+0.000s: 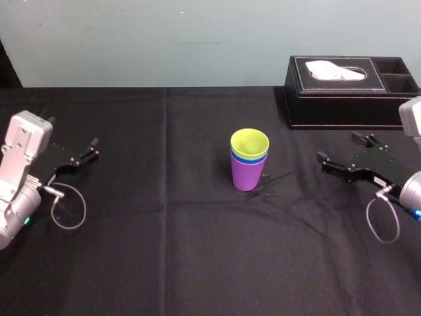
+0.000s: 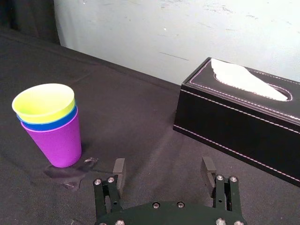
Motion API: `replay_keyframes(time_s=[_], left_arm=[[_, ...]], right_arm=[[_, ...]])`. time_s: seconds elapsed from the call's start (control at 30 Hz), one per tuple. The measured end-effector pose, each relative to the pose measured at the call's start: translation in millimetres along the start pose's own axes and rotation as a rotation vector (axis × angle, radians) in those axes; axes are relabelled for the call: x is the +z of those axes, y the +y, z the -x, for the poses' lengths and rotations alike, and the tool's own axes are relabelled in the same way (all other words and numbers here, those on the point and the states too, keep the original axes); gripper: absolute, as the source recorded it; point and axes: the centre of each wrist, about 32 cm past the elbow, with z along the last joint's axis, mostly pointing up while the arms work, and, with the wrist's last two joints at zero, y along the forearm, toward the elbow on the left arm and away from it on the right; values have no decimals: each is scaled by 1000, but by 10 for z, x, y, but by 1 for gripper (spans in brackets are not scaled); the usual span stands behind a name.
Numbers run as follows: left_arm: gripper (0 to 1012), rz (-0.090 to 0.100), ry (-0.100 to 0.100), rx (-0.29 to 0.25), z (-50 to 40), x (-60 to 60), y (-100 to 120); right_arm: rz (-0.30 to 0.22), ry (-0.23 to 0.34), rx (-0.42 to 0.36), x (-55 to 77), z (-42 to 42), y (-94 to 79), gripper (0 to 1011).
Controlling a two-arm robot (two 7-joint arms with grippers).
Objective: Stack the three plastic cups sequentially using one hand.
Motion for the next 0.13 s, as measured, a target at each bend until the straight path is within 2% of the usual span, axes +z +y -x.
replay_keyframes(time_s=[0.13], left_arm=[[1011, 0, 0, 0, 0, 0, 0]], right_arm=[[0, 0, 1, 1, 0, -1, 1004]])
